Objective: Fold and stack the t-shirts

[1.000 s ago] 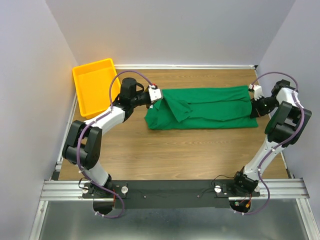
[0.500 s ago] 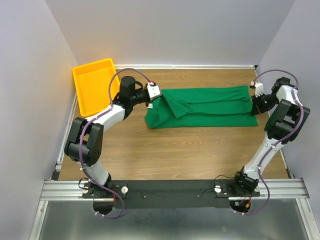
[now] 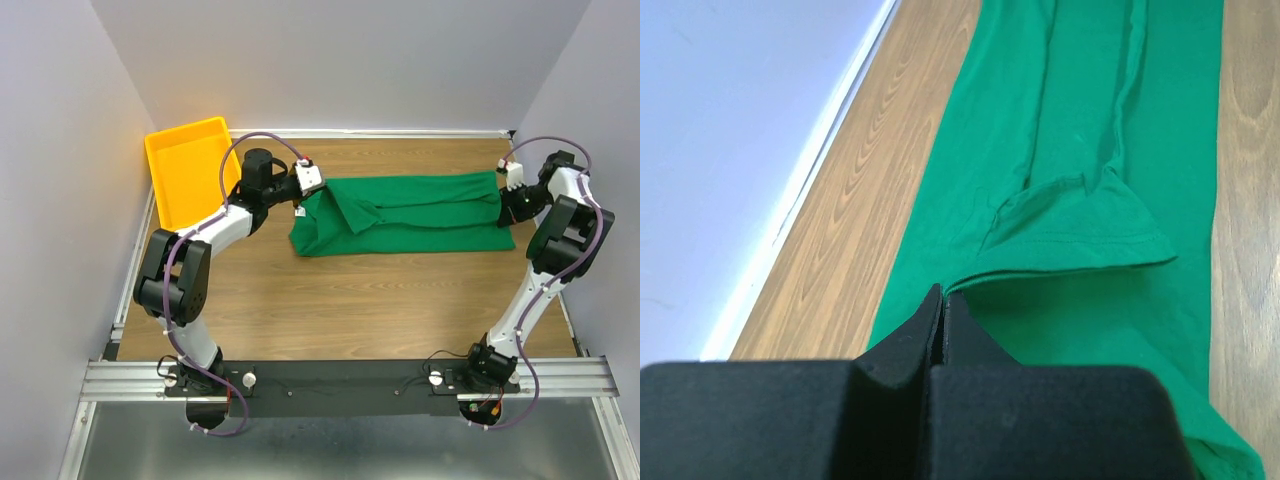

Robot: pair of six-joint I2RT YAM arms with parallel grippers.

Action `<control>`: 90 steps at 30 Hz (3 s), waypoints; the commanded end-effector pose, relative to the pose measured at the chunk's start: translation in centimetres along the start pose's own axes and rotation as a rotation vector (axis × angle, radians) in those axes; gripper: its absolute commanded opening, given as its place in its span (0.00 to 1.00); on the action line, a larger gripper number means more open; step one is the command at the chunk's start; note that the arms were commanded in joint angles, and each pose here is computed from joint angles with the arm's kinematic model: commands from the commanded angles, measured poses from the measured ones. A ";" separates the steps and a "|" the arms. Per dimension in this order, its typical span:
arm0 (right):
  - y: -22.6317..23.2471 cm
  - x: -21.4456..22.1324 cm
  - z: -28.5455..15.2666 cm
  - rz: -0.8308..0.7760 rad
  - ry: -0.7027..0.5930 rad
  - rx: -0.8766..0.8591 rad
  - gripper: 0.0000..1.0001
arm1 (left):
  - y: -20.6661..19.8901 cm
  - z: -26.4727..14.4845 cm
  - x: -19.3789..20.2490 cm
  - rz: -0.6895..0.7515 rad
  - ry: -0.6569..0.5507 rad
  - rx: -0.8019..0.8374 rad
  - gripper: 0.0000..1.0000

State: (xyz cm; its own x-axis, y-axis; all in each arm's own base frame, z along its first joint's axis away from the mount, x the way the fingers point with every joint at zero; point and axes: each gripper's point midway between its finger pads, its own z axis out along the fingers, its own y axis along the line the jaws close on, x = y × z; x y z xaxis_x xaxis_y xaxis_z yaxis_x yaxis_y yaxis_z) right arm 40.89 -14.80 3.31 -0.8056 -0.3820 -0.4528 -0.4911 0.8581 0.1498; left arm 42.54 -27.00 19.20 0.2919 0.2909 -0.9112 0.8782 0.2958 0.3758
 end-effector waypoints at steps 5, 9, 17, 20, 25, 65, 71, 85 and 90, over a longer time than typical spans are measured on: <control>-0.9 -0.5 1.0 0.013 0.009 0.013 0.05 | 1.3 0.1 0.3 0.010 -0.003 -0.030 0.00; -1.2 -0.9 1.0 0.015 0.005 0.021 0.08 | 1.7 0.2 0.4 0.005 -0.004 -0.034 0.00; -4.0 -4.5 -0.5 0.216 -0.117 0.187 0.37 | 2.0 0.4 0.4 -0.002 -0.003 -0.039 0.00; -4.7 -6.1 -1.8 0.319 -0.199 0.260 0.37 | 2.0 0.4 0.5 -0.005 -0.003 -0.039 0.00; -2.7 -8.5 -2.9 0.370 -0.292 0.214 0.38 | 2.3 0.5 0.4 -0.005 -0.005 -0.042 0.00; 21.5 -12.9 -0.1 -0.164 -0.269 -0.326 0.51 | 3.3 7.3 0.2 -0.092 -0.024 -0.037 0.00; 21.7 -12.5 -0.1 -0.159 -0.265 -0.327 0.51 | 3.3 8.2 0.6 -0.124 -0.016 -0.048 0.00; 22.5 -12.0 -0.6 -0.167 -0.264 -0.331 0.52 | 4.4 9.4 2.1 -0.229 0.021 -0.095 0.00; 22.7 -11.8 -0.7 -0.171 -0.262 -0.330 0.52 | 4.8 9.8 2.8 -0.266 0.040 -0.109 0.00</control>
State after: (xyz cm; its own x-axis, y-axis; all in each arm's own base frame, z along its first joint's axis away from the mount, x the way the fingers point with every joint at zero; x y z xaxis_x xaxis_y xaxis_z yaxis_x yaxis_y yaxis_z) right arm 40.00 8.22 11.71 -0.6217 -0.3794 -0.6852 -0.7123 0.6377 0.2932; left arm 50.38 -33.57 17.34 0.0927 0.2243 -0.9701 0.8877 0.4228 0.1826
